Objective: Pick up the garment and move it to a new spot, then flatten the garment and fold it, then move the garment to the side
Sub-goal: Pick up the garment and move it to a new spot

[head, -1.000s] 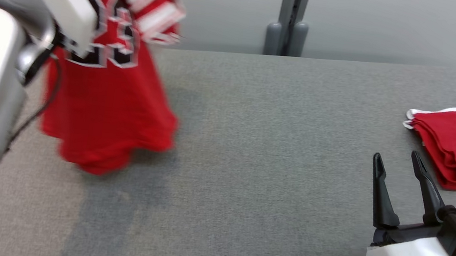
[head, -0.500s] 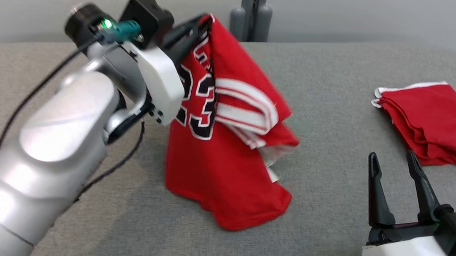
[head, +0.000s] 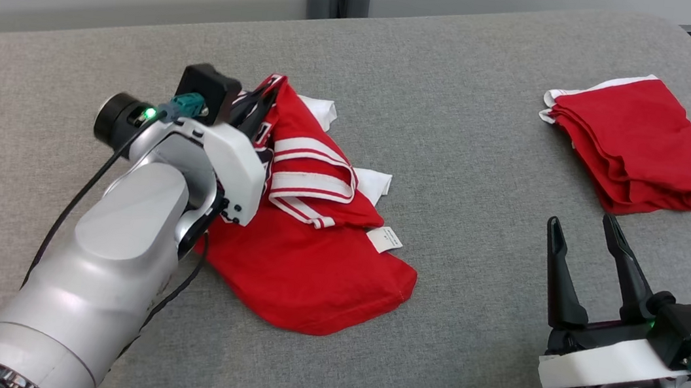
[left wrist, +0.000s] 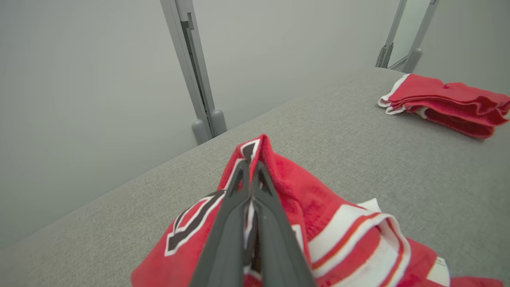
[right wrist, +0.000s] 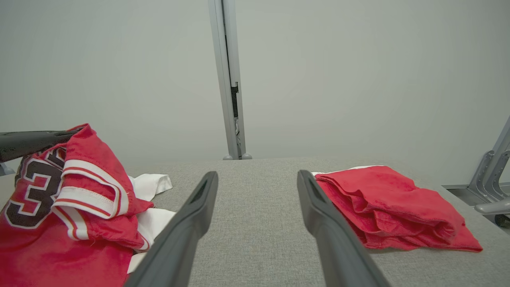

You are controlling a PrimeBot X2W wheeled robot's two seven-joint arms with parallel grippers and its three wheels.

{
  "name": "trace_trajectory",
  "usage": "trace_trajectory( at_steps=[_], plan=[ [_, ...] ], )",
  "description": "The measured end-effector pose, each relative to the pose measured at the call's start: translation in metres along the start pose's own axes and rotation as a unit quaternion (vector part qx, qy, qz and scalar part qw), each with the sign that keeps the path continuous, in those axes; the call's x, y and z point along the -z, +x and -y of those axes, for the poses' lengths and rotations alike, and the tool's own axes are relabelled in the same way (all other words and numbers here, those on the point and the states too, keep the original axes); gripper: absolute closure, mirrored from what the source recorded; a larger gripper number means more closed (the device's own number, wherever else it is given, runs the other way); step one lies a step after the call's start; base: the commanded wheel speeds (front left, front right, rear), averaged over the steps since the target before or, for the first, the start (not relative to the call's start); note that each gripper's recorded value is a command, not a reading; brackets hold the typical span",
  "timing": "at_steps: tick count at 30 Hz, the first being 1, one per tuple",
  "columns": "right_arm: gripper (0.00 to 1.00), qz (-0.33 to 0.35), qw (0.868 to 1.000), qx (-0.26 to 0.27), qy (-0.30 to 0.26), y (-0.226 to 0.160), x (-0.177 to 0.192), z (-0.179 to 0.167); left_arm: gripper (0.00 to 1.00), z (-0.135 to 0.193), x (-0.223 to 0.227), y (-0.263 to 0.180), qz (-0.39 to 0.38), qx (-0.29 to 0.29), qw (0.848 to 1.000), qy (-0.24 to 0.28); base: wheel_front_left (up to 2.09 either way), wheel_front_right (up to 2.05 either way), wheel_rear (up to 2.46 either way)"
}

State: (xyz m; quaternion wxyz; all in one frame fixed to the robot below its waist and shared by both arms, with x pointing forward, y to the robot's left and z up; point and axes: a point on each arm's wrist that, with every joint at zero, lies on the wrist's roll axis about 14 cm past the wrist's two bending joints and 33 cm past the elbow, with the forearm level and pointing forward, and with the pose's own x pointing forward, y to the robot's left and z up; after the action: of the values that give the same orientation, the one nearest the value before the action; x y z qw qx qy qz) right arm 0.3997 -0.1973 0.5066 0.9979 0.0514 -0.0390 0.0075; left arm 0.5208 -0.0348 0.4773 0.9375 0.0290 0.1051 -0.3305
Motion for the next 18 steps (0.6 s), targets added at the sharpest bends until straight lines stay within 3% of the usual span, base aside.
trace_trajectory(
  at_steps=[5,12,18],
  plan=[
    [0.0,0.001,1.0,-0.003,0.003,0.002,0.001,-0.002,0.0,-0.005,0.014,-0.007,-0.015,-0.011,1.0,-0.001,0.0,0.0,0.0],
    [0.0,0.008,1.0,-0.018,0.008,0.008,-0.002,-0.013,0.0,-0.012,0.002,-0.025,0.016,-0.028,0.999,-0.02,0.0,0.0,0.0],
    [0.0,0.013,0.999,-0.031,0.009,0.007,-0.005,-0.023,0.0,-0.02,0.003,-0.054,0.034,-0.062,0.996,-0.061,0.0,0.0,0.0]
  ],
)
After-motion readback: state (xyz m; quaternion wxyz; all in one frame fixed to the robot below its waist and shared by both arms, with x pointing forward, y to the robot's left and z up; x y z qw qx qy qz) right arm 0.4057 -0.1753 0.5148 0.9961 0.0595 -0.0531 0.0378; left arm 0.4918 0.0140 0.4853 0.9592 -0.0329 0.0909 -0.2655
